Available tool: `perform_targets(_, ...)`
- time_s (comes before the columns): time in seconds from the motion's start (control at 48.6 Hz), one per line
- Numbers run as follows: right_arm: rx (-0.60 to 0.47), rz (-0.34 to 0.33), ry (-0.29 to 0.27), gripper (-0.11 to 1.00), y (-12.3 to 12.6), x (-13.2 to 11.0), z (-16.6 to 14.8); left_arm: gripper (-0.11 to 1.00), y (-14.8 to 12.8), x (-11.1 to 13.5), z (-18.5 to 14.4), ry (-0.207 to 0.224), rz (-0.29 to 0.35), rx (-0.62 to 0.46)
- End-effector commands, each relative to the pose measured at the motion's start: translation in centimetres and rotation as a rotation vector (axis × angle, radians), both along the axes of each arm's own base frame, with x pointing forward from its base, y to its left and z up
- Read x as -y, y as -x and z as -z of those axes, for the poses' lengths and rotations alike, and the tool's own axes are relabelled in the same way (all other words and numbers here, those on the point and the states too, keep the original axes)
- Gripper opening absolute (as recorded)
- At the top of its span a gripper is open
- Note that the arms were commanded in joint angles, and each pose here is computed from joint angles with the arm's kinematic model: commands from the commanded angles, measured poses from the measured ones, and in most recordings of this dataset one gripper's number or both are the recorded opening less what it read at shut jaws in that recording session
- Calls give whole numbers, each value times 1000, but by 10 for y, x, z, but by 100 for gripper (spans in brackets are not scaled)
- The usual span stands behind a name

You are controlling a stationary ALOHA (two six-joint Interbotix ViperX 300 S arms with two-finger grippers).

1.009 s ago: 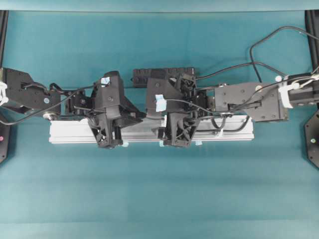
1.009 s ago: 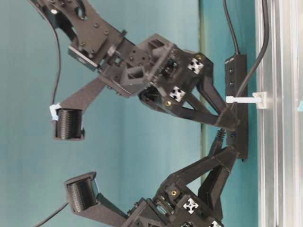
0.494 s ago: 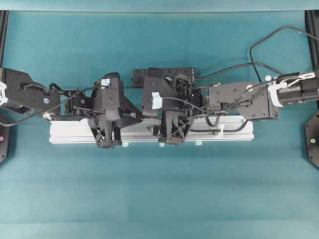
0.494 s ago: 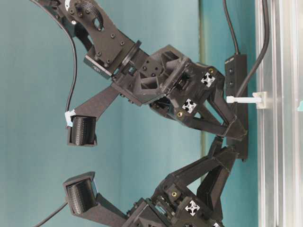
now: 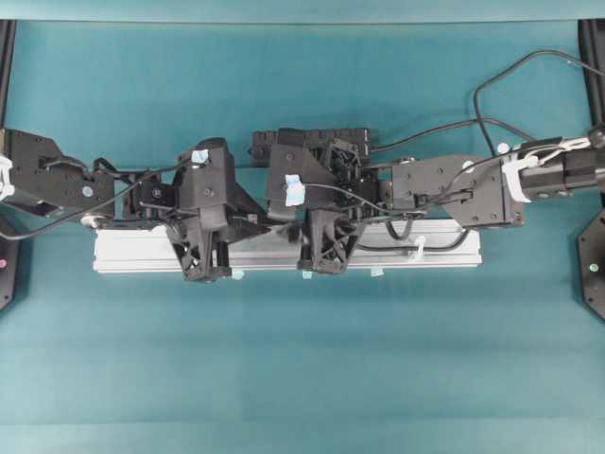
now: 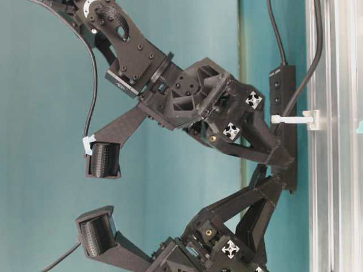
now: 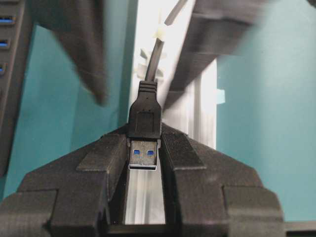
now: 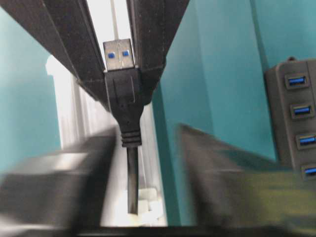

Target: Pass the USB cable through three rings with both arms.

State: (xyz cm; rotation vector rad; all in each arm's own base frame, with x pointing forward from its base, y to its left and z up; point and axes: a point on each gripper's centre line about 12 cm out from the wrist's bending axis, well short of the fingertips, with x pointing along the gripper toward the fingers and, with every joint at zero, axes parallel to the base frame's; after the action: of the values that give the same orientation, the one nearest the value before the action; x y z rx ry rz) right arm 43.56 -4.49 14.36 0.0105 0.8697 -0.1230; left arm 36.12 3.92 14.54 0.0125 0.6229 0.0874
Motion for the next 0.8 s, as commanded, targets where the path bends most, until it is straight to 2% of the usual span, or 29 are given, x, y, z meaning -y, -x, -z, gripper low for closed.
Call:
perform_targets(0.0,41,-7,6,1,-6,0,-11,19,-4,1,-12,-5,4,36)
perform_targets(0.144,41,-10,6,-7,-6,-2,-11,19,-4,1,-12,-2,2,37)
perform_targets(0.515,47,-20,9,-7,-12,-5,-13,20,-1,1,-11,4,-2,34)
perform_targets(0.556,47,-21,10,-7,-12,-5,-13,26,-1,1,-11,7,-4,33)
perform_targets(0.721,36,-32,23,-7,-14,-5,-13,76,8,2,-17,17,-10,25)
perform_targets(0.783,27,-37,30,-7,-15,-4,-14,88,13,3,-26,17,-10,28)
